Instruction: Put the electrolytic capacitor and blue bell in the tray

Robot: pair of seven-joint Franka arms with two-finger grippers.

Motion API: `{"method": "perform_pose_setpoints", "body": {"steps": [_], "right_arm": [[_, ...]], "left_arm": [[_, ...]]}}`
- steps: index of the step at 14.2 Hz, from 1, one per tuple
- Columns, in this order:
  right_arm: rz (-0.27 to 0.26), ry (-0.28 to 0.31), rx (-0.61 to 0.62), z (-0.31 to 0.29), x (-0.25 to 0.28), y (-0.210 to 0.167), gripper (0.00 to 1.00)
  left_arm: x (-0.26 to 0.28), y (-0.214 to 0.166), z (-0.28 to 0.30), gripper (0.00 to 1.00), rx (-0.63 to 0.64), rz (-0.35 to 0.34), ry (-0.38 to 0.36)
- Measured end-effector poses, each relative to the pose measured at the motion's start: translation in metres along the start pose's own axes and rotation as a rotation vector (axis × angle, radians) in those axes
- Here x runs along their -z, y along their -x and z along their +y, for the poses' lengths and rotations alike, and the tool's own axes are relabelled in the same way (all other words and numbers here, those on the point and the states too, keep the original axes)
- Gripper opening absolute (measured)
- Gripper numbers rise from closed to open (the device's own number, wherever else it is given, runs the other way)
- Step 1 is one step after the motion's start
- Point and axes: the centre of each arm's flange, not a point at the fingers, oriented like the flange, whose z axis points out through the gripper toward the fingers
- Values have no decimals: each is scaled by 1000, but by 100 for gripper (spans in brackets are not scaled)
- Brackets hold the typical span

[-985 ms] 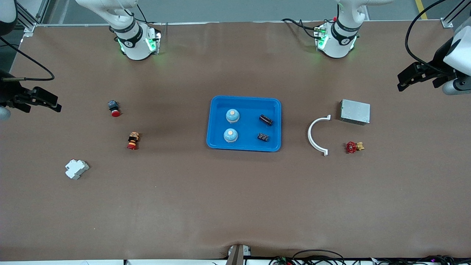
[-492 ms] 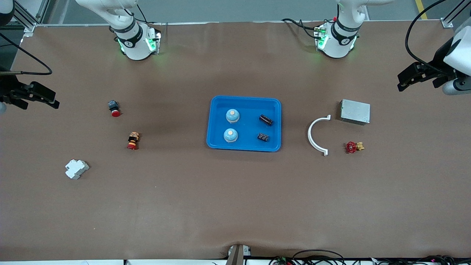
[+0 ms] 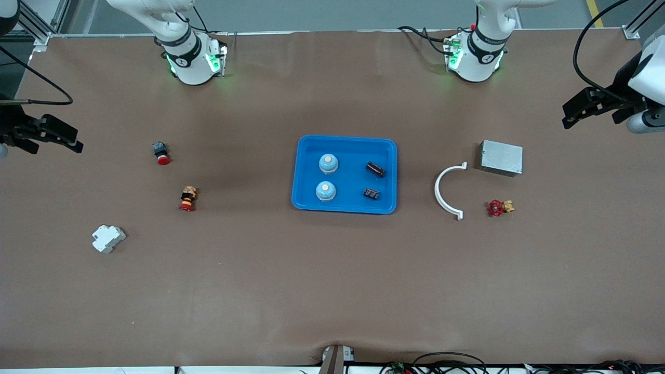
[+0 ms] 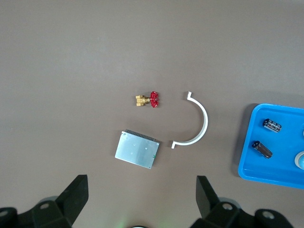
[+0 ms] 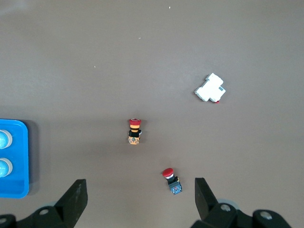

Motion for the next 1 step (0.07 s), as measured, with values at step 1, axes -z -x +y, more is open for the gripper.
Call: {"method": "perform_pose_setpoints", "body": {"steps": [1], "right_arm": [[5, 0, 0, 0, 3, 0, 100]], "left_arm": [[0, 0, 0, 100, 0, 0, 0]]}}
